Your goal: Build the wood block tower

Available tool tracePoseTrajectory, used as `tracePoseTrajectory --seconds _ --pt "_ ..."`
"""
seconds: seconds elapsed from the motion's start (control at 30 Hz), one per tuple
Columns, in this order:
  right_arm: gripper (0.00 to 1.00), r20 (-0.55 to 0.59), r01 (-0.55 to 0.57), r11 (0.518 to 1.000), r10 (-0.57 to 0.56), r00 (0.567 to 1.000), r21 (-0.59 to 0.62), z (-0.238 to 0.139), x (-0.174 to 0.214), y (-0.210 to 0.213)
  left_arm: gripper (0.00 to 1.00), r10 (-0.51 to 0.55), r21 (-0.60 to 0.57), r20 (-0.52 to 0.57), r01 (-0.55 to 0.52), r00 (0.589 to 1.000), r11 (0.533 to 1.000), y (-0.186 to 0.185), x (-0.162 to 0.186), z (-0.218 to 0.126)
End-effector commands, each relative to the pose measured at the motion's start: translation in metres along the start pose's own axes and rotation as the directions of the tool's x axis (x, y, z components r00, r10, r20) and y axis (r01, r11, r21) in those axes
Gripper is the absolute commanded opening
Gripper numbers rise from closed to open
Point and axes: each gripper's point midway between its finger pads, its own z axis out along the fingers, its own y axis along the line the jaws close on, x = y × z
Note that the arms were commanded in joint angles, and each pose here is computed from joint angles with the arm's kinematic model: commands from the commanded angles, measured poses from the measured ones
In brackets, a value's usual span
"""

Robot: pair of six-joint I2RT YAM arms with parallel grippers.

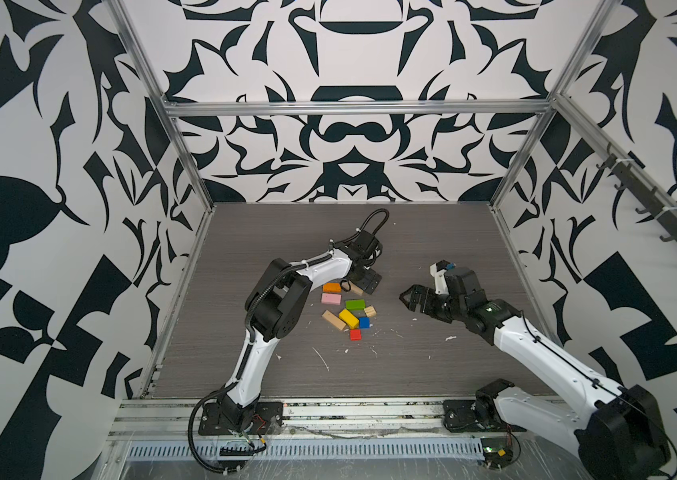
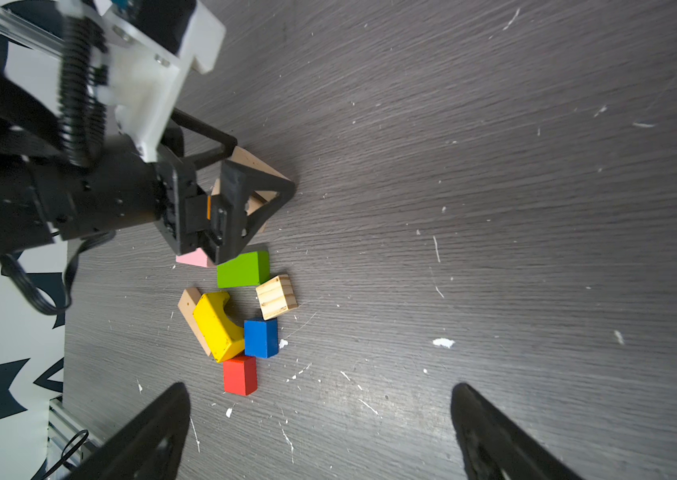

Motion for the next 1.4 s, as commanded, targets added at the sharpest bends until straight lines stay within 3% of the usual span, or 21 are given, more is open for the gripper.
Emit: tracePoseTrajectory --seconds 0.0,0.13,0.37,0.47,0.53,0.97,1.23,1.37 --pt "1.00 0.029 0.021 1.000 -0.020 0.999 -0.008 -0.007 -0.006 0.005 0.95 -0.051 -0.028 -0.066 0.049 0.997 0.998 0.002 0.017 0.010" --pt "1.00 0.032 0.022 1.000 -0.021 0.999 -0.009 -0.009 -0.006 0.005 0.93 -0.073 -0.036 -0.080 0.070 0.994 0.997 0.003 0.019 0.012" --pt "1.00 0.037 0.026 1.000 -0.026 0.999 -0.009 -0.011 -0.008 0.007 0.71 -0.156 -0.058 -0.085 0.151 0.984 0.987 0.006 0.017 0.012" --pt "1.00 0.039 0.027 1.000 -0.027 0.999 -0.008 -0.012 -0.009 0.008 0.53 -0.218 -0.066 -0.080 0.213 0.973 0.975 0.006 0.015 0.009" --pt "1.00 0.040 0.028 1.000 -0.027 0.999 -0.009 -0.013 -0.010 0.009 0.49 -0.255 -0.072 -0.075 0.250 0.964 0.966 0.007 0.013 0.007" --pt "1.00 0.044 0.020 1.000 -0.020 0.999 0.000 -0.016 -0.011 0.009 0.47 -0.440 -0.198 -0.034 0.426 0.897 0.883 0.028 -0.006 0.006" --pt "1.00 0.045 0.019 1.000 -0.020 0.999 0.014 -0.019 -0.008 0.005 0.46 -0.543 -0.205 -0.006 0.530 0.840 0.822 0.041 -0.015 0.009" --pt "1.00 0.044 0.022 1.000 -0.023 0.999 0.016 -0.019 -0.008 0.005 0.46 -0.548 -0.203 -0.007 0.535 0.837 0.820 0.040 -0.018 0.012"
